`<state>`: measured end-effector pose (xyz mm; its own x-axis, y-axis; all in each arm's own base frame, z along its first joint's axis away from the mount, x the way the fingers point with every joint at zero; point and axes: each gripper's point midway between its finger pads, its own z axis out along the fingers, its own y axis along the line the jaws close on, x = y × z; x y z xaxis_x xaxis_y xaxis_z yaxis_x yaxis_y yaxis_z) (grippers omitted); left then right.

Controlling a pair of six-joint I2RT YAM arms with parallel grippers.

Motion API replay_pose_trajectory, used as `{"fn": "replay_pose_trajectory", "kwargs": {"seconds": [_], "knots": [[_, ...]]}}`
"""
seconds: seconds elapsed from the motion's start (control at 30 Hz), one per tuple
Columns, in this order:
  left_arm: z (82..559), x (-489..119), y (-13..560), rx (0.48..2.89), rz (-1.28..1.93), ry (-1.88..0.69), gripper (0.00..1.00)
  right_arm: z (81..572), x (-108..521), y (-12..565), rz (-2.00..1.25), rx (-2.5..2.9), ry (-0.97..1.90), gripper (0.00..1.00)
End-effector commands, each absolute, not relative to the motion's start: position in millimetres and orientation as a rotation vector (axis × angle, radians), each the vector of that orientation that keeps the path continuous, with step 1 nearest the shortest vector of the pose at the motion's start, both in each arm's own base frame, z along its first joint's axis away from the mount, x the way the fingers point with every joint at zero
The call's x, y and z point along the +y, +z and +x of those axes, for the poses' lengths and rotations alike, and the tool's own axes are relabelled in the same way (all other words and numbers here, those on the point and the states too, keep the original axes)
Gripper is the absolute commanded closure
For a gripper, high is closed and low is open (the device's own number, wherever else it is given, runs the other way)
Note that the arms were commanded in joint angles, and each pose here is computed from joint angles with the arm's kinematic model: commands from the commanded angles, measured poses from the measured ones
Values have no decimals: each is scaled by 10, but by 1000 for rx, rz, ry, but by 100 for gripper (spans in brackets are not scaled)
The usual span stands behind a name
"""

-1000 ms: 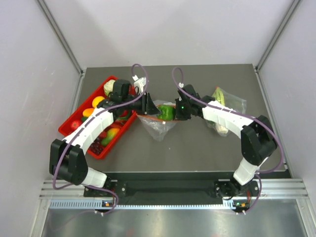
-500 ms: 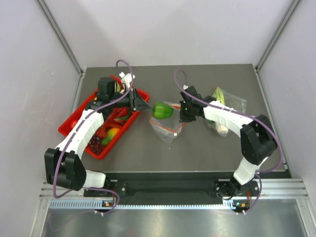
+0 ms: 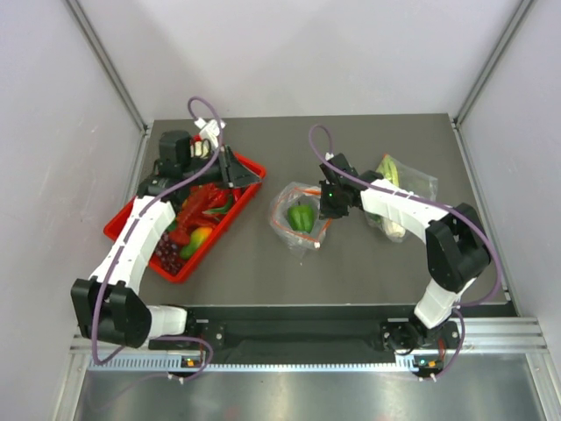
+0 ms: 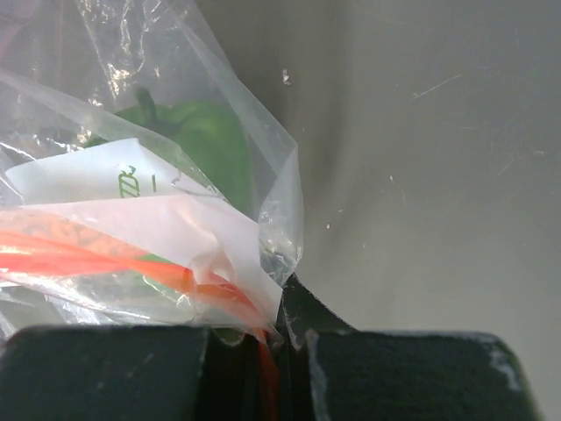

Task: Open the zip-top bag and remove the fake food

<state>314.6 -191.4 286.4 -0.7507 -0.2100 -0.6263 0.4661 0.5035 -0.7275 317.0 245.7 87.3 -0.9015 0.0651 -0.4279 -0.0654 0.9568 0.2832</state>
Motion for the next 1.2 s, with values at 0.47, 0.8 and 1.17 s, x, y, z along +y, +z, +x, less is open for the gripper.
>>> {"fn": "replay_pose_trajectory", "kwargs": {"seconds": [0.47,0.8,1.17], "knots": [[2799,-3085,2337,2231,521,-986,55,3274,2518,921,-7,2636,423,100],[3060,-3180,1733,2330,519,-893,54,3257,2518,988,-5,2620,439,100],[3410,-3075,1462,2274,505,-640,46,3204,2561,946,-10,2624,451,100]]}}
